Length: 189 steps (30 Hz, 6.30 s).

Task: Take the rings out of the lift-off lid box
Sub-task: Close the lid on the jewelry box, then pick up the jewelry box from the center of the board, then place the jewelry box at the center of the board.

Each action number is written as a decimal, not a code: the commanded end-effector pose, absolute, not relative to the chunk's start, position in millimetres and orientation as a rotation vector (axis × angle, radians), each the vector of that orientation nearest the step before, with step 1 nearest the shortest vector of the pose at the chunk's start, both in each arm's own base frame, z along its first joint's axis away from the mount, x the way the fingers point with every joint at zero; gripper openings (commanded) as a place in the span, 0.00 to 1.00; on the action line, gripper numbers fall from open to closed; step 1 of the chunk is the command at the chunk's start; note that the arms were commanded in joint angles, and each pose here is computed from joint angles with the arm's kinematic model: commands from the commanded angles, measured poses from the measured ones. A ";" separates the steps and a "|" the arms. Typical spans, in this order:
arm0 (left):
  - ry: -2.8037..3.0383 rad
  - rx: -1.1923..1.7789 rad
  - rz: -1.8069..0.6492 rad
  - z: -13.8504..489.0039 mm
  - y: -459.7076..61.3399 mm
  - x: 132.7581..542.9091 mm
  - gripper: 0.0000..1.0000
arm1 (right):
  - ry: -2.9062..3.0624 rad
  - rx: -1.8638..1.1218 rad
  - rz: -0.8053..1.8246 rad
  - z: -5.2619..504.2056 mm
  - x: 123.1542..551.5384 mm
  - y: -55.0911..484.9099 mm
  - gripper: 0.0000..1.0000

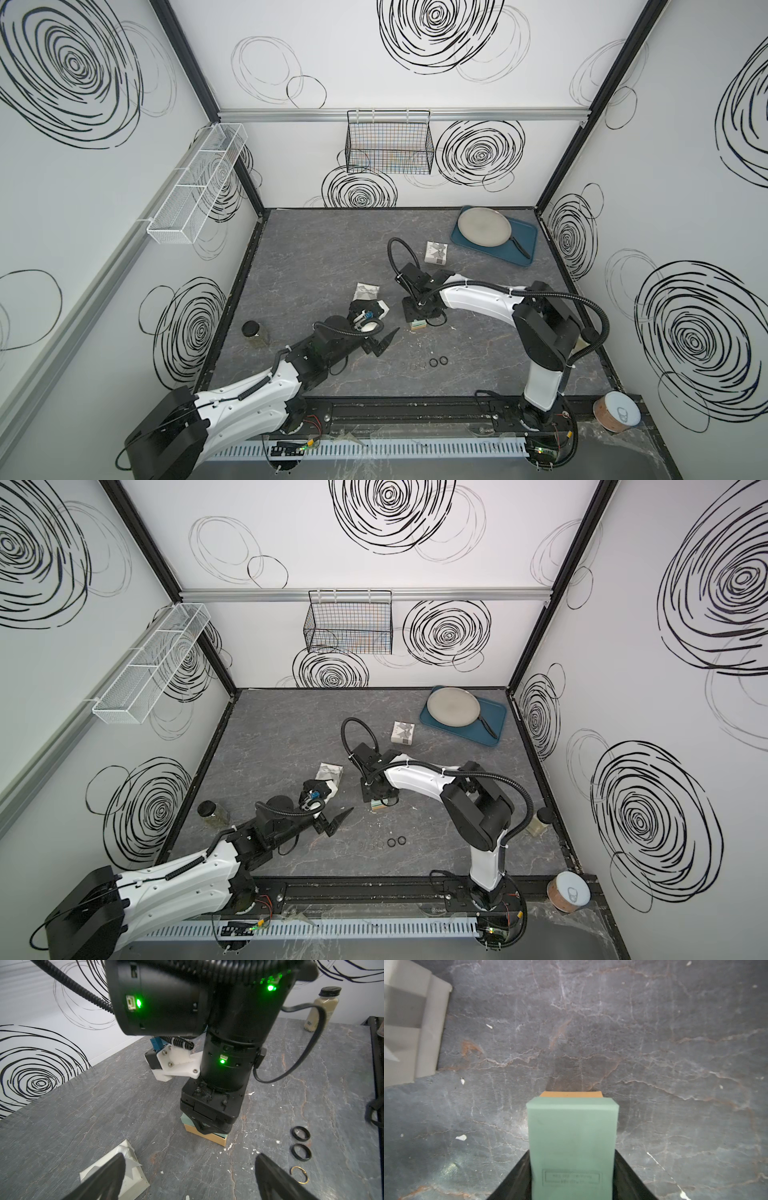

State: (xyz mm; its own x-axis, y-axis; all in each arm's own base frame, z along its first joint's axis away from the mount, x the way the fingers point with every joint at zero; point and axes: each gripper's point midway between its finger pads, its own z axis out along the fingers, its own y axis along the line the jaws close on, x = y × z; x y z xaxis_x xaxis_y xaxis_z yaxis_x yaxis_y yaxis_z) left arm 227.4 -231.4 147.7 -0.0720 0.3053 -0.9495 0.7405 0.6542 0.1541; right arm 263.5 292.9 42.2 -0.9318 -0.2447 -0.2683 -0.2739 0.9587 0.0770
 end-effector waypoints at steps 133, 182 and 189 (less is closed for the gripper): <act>1.627 0.752 -0.358 168.5 -214.1 232.8 0.99 | 2.822 -0.356 0.161 35.9 266.0 293.4 0.89; 1.643 0.774 -0.348 162.4 -215.9 236.6 1.00 | 2.638 -0.099 0.233 50.1 503.8 285.6 0.55; 1.643 0.776 -0.345 162.2 -215.5 236.8 1.00 | 2.653 -0.055 0.212 44.4 516.2 272.9 0.55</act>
